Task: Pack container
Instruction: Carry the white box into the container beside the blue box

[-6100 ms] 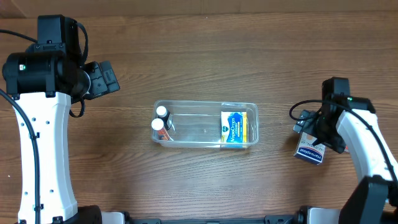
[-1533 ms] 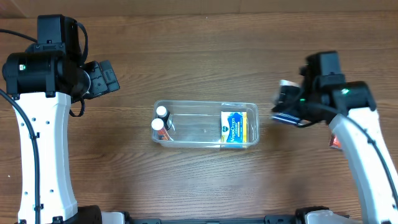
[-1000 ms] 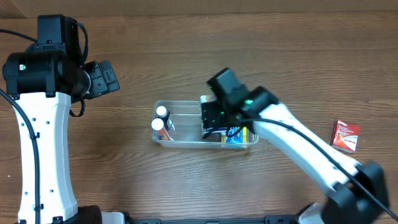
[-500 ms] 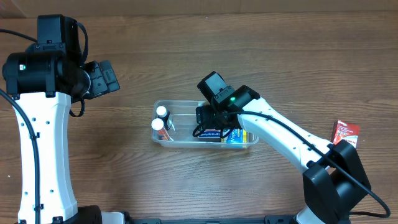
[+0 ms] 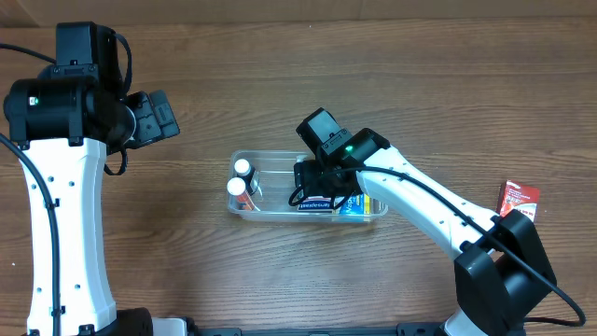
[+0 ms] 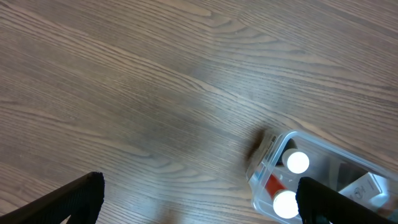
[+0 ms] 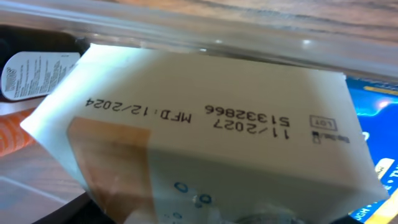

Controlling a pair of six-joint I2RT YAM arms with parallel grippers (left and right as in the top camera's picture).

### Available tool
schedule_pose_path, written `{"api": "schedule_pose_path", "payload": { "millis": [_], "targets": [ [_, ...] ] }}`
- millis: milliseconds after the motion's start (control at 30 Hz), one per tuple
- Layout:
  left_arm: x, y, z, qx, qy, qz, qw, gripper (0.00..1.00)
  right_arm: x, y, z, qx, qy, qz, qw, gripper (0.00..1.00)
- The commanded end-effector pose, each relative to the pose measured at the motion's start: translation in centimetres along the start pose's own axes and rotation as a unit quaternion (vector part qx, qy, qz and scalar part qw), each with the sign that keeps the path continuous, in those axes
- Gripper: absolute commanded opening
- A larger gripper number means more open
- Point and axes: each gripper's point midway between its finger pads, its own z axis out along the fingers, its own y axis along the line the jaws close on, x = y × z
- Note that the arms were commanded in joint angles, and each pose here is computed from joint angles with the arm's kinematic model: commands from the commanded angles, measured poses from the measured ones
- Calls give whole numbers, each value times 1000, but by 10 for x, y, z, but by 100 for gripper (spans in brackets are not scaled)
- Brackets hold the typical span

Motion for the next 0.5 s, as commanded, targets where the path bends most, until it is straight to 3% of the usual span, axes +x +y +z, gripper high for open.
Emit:
{"api": "schedule_pose_path", "payload": {
  "millis": [0,233,367,467],
  "targets": [
    [-1,-1,-1,5,-1,9,1000,100,2,11,-4,-25,9,-2,1000,76],
    [-1,-1,-1,5,-1,9,1000,100,5,14,-4,-35,18,-2,999,77],
    [-1,-1,-1,5,-1,9,1000,100,5,14,-4,-35,17,-2,999,90],
    [-1,-1,-1,5,-1,9,1000,100,5,14,-4,-35,17,-2,999,95]
  ]
}}
